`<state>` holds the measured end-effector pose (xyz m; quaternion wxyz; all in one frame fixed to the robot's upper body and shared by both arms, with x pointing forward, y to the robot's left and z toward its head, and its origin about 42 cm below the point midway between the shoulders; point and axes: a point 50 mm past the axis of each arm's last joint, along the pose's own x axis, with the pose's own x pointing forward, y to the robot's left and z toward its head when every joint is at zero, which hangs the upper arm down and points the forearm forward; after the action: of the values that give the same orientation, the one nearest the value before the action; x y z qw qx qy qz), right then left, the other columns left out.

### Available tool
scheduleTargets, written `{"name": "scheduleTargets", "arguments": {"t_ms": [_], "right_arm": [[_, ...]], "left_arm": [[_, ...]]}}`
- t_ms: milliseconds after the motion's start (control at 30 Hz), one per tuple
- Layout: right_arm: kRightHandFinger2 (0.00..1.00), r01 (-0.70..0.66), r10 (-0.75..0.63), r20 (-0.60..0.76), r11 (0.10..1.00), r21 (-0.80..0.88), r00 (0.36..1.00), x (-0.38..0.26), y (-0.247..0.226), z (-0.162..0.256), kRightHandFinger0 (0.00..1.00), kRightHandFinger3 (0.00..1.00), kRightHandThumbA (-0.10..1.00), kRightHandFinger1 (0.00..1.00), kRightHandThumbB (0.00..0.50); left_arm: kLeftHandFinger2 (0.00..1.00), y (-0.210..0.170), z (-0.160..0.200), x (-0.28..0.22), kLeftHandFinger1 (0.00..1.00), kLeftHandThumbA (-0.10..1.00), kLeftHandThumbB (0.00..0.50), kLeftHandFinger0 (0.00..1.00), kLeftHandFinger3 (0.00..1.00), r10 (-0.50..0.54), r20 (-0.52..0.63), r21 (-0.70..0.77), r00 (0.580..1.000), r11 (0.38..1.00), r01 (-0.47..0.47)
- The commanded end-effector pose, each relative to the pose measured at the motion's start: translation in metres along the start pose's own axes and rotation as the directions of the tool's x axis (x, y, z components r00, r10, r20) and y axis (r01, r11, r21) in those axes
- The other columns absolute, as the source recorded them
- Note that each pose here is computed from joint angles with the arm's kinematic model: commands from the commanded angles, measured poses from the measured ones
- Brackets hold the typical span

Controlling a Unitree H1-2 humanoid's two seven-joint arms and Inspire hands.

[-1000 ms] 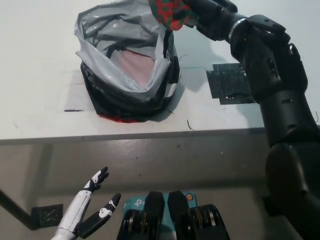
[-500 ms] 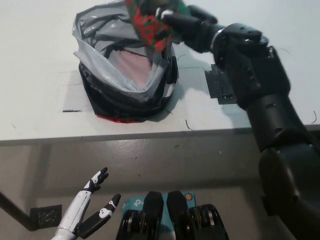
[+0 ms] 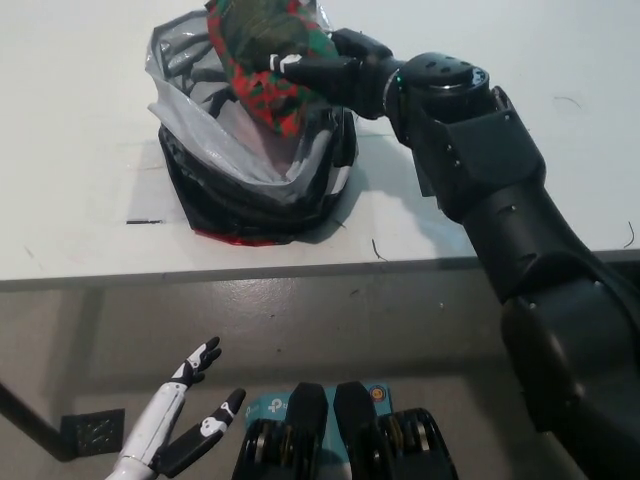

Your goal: The robot uses its right hand to pick up a bag of coffee beans and puts it in the black plastic bag, then the robot grabs the top of the bag and lifts it.

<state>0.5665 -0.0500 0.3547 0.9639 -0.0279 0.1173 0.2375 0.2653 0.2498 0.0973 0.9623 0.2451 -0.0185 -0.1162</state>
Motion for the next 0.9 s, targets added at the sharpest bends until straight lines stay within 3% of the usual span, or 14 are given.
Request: {"name": "scheduleTargets", "arguments": {"t_ms": [0, 167, 300, 433, 567, 867], "right_arm": [[0.79, -0.018, 0.040, 0.188, 0.993, -0.120, 0.981, -0.011, 0.017, 0.075, 0.02, 0.18, -0.10, 0.44, 0.234], [0.77, -0.015, 0.056, 0.197, 0.979, -0.202, 0.979, -0.012, 0.016, 0.080, 0.01, 0.10, -0.10, 0.44, 0.217], [0.77, -0.008, 0.063, 0.198, 0.963, -0.270, 0.978, -0.014, 0.016, 0.089, 0.01, 0.13, -0.10, 0.46, 0.194], [0.72, 0.009, 0.058, 0.196, 0.946, -0.324, 0.979, -0.013, 0.019, 0.095, 0.00, 0.17, -0.10, 0.42, 0.216], [0.65, 0.009, 0.060, 0.188, 0.938, -0.346, 0.980, -0.011, 0.023, 0.094, 0.00, 0.12, -0.10, 0.36, 0.226], [0.67, 0.053, 0.045, 0.194, 0.880, -0.472, 0.980, -0.008, 0.028, 0.096, 0.01, 0.01, -0.10, 0.40, 0.220]], "left_arm": [[1.00, 0.008, 0.010, 0.004, 1.00, 0.76, 0.156, 1.00, 1.00, -0.014, 0.038, 0.035, 0.999, 0.999, 0.013], [1.00, 0.009, 0.011, 0.005, 1.00, 0.76, 0.150, 1.00, 1.00, -0.019, 0.041, 0.028, 0.999, 0.999, 0.018], [1.00, 0.009, 0.011, 0.006, 1.00, 0.77, 0.162, 1.00, 1.00, -0.020, 0.042, 0.030, 0.999, 0.999, 0.018], [1.00, 0.009, 0.013, 0.008, 1.00, 0.77, 0.161, 1.00, 1.00, -0.024, 0.047, 0.033, 0.999, 0.999, 0.022], [1.00, 0.010, 0.012, 0.008, 1.00, 0.78, 0.168, 1.00, 1.00, -0.026, 0.049, 0.033, 0.998, 0.999, 0.024], [1.00, 0.011, 0.014, 0.011, 1.00, 0.79, 0.170, 1.00, 1.00, -0.026, 0.064, 0.044, 0.998, 0.999, 0.023]]}}
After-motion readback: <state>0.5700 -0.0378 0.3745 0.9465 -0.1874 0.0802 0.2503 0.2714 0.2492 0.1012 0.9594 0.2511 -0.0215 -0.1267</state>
